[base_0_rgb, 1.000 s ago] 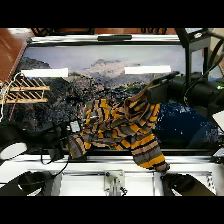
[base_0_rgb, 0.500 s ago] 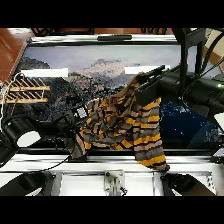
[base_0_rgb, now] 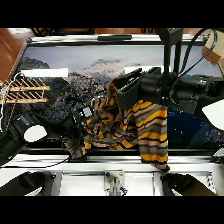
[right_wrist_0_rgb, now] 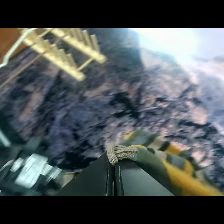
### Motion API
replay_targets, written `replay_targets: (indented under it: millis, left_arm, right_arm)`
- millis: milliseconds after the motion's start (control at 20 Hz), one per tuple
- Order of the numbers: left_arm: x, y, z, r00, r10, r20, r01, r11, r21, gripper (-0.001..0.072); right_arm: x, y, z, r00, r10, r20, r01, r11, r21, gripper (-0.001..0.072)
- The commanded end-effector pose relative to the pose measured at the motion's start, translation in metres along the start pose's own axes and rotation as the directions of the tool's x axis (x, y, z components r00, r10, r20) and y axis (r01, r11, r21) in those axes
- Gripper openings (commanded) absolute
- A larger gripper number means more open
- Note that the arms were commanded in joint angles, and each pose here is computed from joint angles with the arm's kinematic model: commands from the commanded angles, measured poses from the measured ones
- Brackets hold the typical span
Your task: Fold the shirts.
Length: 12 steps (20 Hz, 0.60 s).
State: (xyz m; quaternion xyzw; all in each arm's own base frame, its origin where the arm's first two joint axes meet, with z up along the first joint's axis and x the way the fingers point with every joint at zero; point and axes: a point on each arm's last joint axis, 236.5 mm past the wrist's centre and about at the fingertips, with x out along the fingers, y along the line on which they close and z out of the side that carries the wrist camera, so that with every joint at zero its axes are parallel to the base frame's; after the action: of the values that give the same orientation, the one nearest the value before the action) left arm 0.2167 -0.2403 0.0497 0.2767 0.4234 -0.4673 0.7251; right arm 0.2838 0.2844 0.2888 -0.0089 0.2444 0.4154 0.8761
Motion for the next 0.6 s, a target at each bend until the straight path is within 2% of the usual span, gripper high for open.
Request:
replay_targets:
  millis: [0,150,300,350,450,550]
  left_arm:
    - [-0.001,0.026,0.017,0.994,0.064,0.085,-0.051,0.988,-0.143,0.0047]
    - [-0.008,0.057,0.022,0.98,0.144,0.136,-0.097,0.949,-0.299,0.0047]
    - [-0.008,0.059,0.018,0.982,0.143,0.125,-0.095,0.939,-0.331,0.0046]
    - [-0.006,0.049,0.013,0.989,0.111,0.097,-0.079,0.955,-0.285,0.0047]
    - [0.0,0.015,-0.004,1.0,0.012,-0.001,-0.012,0.995,-0.099,0.0046]
    - [-0.001,-0.003,-0.022,0.995,-0.024,-0.092,0.023,1.0,-0.012,0.0047]
  right_arm:
    - [0.003,0.011,-0.002,0.999,0.047,-0.01,-0.047,0.999,0.027,0.0056]
    - [0.003,0.01,-0.001,0.999,0.046,-0.007,-0.046,0.999,0.026,0.0055]
    - [0.002,0.008,0.012,0.998,0.037,0.048,-0.039,0.999,0.026,0.0056]
    - [0.002,0.007,0.018,0.997,0.033,0.074,-0.035,0.999,0.026,0.0056]
    - [0.001,0.004,0.03,0.992,0.02,0.125,-0.024,0.999,0.025,0.0056]
    - [0.001,0.002,0.033,0.991,0.011,0.137,-0.014,1.0,0.02,0.0056]
